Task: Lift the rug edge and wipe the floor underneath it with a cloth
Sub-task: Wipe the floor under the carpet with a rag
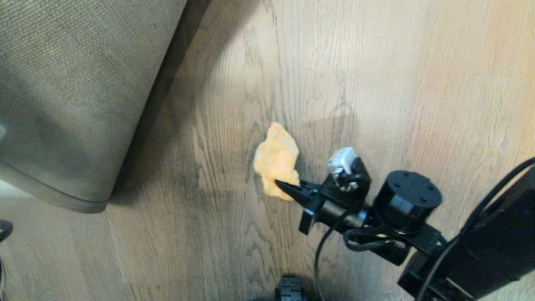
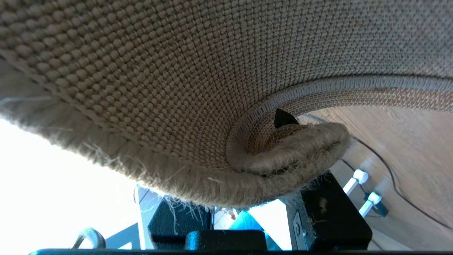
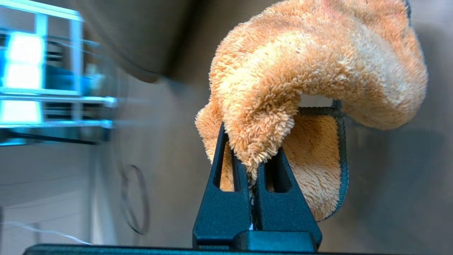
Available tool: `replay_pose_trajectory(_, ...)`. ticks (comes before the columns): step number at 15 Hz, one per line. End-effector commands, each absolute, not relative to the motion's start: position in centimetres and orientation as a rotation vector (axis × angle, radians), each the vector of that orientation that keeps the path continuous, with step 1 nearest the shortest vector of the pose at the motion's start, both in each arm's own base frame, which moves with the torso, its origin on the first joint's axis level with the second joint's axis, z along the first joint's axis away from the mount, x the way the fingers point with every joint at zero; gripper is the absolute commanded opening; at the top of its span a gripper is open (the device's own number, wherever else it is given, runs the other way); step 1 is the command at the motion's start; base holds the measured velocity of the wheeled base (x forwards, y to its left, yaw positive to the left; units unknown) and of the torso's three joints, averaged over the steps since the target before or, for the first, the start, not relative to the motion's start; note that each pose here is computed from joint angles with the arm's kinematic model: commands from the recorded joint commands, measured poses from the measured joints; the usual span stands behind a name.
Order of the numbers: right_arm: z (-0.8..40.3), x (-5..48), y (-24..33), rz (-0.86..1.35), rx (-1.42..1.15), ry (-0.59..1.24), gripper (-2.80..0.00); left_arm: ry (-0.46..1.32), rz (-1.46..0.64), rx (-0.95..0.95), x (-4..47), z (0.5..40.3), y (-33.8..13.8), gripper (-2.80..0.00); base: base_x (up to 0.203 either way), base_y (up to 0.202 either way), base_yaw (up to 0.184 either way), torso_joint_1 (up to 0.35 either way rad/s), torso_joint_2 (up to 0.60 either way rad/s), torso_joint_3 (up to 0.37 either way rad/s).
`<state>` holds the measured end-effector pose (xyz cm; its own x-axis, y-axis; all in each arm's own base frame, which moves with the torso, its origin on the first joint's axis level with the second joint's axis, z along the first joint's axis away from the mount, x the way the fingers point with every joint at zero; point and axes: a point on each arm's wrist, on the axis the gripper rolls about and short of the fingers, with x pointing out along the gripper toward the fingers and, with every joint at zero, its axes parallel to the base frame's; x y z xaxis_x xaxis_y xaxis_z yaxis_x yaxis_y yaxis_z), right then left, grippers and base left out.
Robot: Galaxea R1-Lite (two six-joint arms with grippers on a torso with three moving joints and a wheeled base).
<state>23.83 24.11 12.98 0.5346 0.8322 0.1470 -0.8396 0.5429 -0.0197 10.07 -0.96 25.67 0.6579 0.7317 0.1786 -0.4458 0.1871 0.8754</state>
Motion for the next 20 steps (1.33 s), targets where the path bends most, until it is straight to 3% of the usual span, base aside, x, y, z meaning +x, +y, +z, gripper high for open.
replay_pose_trajectory(1,10.0,23.8,29.9,1.089,0.076,-0.159,-2.80,0.312,0.859,1.097,9.2,25.3,-0.7,-2.80,0.000,0.000,0.000,0.000,0.00,0.000)
replay_pose_trajectory(4,9.4,21.6,34.6,1.120,0.135,-0.182,-2.80,0.319,0.855,1.104,8.8,24.6,-0.5,-2.80,0.000,0.000,0.000,0.000,0.00,0.000)
replay_pose_trajectory(8,7.6,21.2,36.1,1.126,0.135,-0.153,-2.80,0.325,0.852,1.109,8.7,24.3,-0.5,-2.80,0.000,0.000,0.000,0.000,0.00,0.000)
replay_pose_trajectory(14,6.0,25.4,36.7,0.920,0.156,-0.176,-2.80,0.331,0.852,1.111,8.7,24.2,-0.5,-2.80,0.000,0.000,0.000,0.000,0.00,0.000)
replay_pose_trajectory(20,8.5,30.5,34.3,0.787,0.189,-0.271,-2.80,0.339,0.849,1.119,8.3,23.6,-0.4,-2.80,0.000,0.000,0.000,0.000,0.00,0.000)
